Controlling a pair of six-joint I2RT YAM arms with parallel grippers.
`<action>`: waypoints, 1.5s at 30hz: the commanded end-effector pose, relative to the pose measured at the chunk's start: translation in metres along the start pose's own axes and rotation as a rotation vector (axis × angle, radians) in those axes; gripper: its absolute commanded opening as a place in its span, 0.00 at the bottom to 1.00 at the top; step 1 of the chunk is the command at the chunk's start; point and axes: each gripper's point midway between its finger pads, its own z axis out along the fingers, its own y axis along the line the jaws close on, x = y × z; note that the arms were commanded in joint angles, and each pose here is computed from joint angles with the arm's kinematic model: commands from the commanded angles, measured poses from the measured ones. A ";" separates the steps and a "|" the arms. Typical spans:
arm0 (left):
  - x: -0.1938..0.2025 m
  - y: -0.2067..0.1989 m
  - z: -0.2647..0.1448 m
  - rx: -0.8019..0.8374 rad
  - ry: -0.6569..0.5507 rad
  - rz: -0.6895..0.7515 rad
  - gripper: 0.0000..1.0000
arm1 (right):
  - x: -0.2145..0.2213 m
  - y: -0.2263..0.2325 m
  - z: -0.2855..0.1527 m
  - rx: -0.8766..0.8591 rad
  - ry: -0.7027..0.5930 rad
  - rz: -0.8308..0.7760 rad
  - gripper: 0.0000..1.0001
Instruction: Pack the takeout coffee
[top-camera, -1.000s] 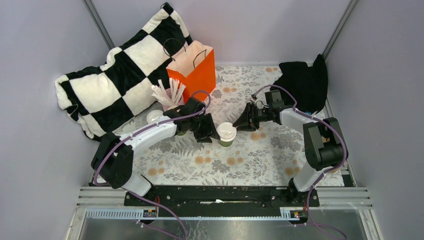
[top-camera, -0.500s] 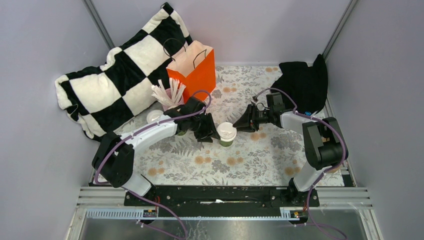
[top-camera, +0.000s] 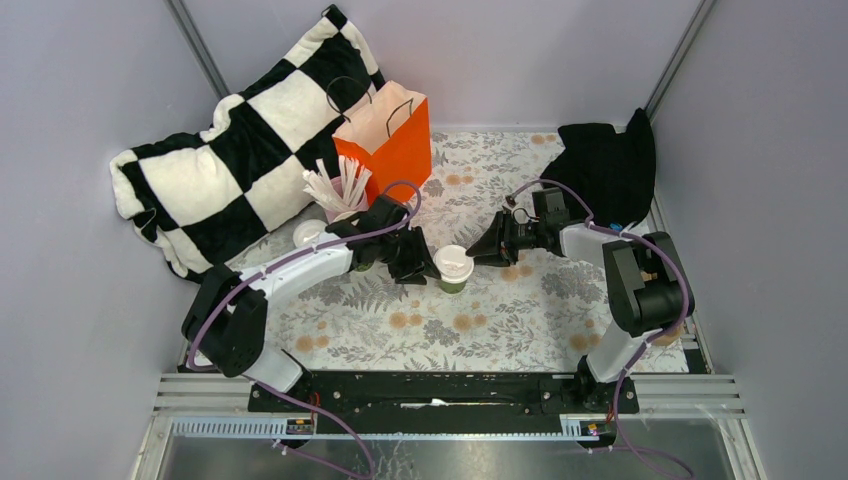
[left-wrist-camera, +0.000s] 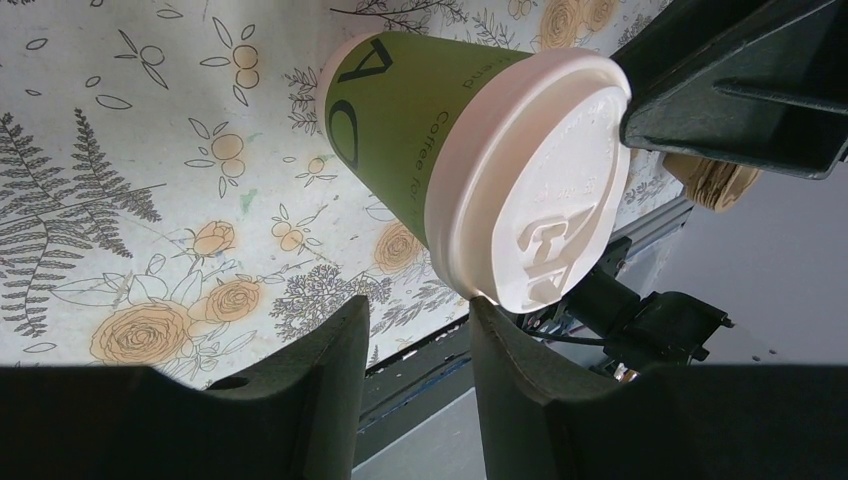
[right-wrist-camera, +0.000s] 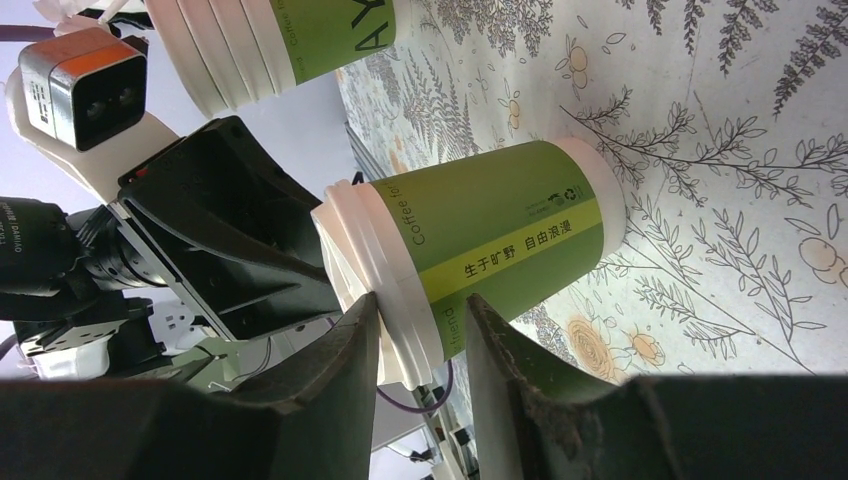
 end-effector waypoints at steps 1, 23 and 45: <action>0.016 0.066 0.016 -0.230 0.025 -0.006 0.44 | 0.028 -0.106 0.001 0.394 0.001 0.152 0.40; -0.021 0.004 -0.032 -0.156 -0.076 0.130 0.58 | 0.002 0.055 -0.037 0.452 -0.060 -0.570 0.94; -0.018 -0.015 -0.095 -0.122 -0.192 0.125 0.73 | 0.014 0.047 0.010 0.972 0.061 -1.046 0.94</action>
